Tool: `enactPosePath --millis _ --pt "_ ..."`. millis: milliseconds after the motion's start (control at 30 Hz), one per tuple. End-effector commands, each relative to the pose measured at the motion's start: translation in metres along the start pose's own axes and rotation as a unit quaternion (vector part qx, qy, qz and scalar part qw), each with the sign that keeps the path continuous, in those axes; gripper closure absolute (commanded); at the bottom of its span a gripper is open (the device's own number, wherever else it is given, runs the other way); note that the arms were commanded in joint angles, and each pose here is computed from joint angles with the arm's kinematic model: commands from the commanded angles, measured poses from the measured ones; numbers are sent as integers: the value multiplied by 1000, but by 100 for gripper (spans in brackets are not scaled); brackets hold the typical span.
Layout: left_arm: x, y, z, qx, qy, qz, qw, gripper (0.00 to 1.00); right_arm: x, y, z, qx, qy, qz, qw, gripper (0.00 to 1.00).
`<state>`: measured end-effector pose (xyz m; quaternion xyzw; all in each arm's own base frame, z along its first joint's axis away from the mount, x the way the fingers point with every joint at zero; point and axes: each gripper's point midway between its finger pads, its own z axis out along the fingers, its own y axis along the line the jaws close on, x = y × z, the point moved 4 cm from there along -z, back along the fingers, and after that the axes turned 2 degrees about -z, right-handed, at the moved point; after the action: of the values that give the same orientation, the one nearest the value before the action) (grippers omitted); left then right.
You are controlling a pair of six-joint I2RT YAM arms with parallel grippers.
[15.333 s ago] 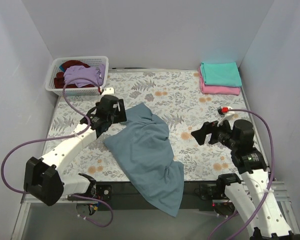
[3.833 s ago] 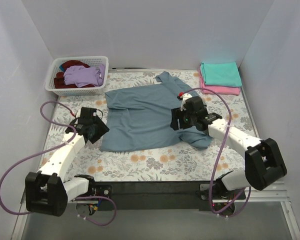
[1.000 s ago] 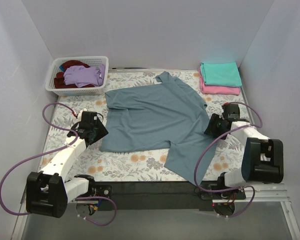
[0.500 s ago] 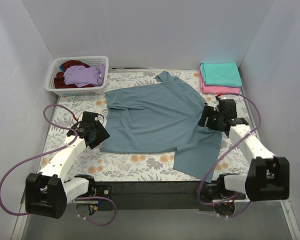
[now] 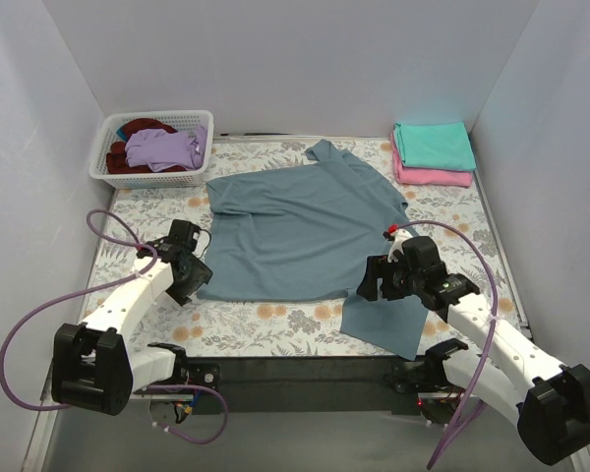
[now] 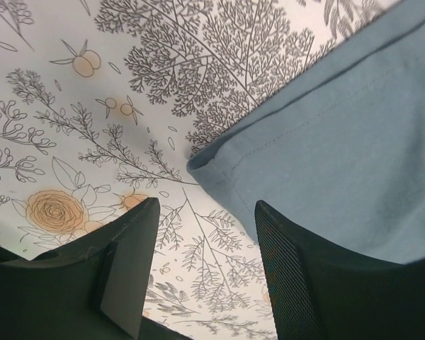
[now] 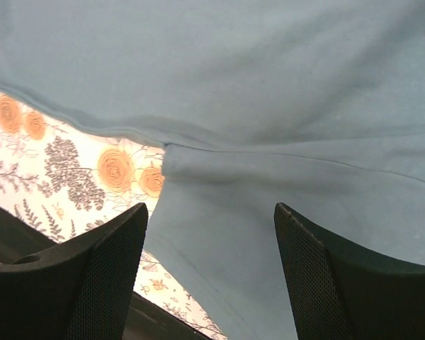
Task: Fold and stack the t-shirts
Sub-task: Flatten the tshirt out
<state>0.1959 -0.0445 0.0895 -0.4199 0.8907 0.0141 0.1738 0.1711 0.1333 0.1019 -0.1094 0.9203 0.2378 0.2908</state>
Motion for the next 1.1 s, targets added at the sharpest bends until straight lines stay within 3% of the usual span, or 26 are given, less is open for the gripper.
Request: enactPosePath --millis 0,167,400,667,1067 --pt "-20 -9 -17 -4 -45 -70 997 45 -5 11 -5 -35 -23 -19 999 21" --pt "-24 -34 -24 12 -33 -83 996 47 -2 12 -4 -49 -28 -28 998 22" --pt "3 -68 -9 12 1 -42 999 51 1 13 -1 -56 -26 -30 998 21" --pt "23 -33 9 -19 8 -81 996 57 2 13 -1 -61 -28 -31 997 21" --pt "41 6 15 -44 16 -107 993 58 1 15 -3 -64 -30 -32 997 21"
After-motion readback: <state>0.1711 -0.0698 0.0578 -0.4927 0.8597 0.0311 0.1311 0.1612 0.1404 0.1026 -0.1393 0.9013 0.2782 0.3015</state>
